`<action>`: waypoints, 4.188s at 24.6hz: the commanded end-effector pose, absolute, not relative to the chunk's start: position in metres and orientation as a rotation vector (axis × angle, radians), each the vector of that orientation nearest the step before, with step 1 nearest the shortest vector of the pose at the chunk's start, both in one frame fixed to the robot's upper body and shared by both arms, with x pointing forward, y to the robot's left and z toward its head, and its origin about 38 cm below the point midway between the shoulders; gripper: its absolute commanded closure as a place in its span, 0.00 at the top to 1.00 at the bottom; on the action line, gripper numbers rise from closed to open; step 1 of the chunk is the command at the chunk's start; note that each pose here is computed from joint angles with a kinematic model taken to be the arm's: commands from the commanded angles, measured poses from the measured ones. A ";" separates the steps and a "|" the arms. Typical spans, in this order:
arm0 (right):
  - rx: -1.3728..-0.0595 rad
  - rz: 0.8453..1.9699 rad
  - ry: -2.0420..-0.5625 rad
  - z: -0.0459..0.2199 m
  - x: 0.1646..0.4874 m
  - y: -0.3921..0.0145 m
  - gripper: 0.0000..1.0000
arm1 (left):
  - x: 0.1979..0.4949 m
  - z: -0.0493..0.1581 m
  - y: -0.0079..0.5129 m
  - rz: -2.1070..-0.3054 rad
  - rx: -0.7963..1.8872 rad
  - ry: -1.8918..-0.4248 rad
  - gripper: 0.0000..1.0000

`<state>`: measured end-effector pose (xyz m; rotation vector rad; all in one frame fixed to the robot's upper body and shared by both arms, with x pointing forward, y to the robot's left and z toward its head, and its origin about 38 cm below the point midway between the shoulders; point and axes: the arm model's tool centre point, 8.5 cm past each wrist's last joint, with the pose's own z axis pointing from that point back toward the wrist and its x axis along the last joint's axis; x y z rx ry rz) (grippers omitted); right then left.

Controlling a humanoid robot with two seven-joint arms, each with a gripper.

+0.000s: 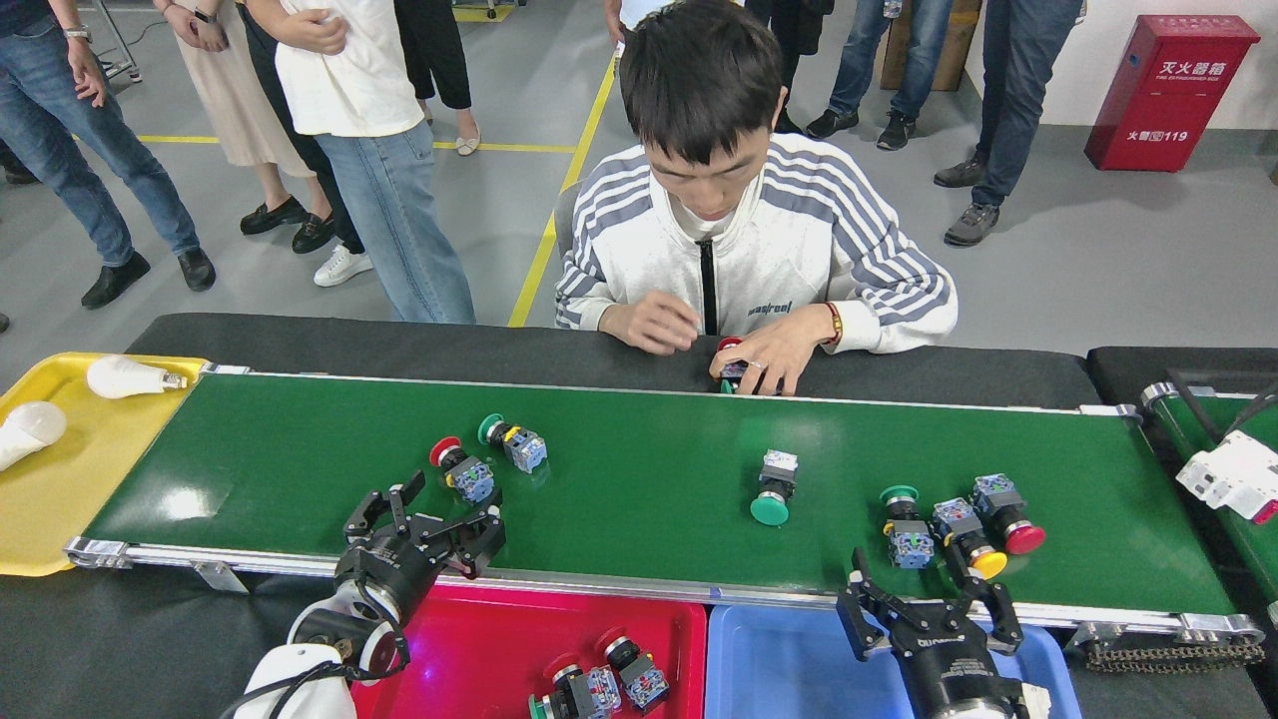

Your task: Pick switch part from conveyor to tray

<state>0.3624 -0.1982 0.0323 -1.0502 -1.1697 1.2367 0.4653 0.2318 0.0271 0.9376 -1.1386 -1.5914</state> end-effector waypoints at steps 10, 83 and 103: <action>-1.059 1.303 -1.189 0.037 0.370 -0.204 0.14 | 0.477 0.038 0.239 -1.485 0.980 -1.157 0.16; -0.823 1.715 -1.479 0.069 0.443 -0.015 0.09 | 0.500 0.031 0.368 -1.506 1.082 -0.977 1.00; -0.770 1.696 -1.853 0.110 0.334 -0.008 1.00 | 0.396 0.070 0.282 -1.671 0.977 -1.609 0.77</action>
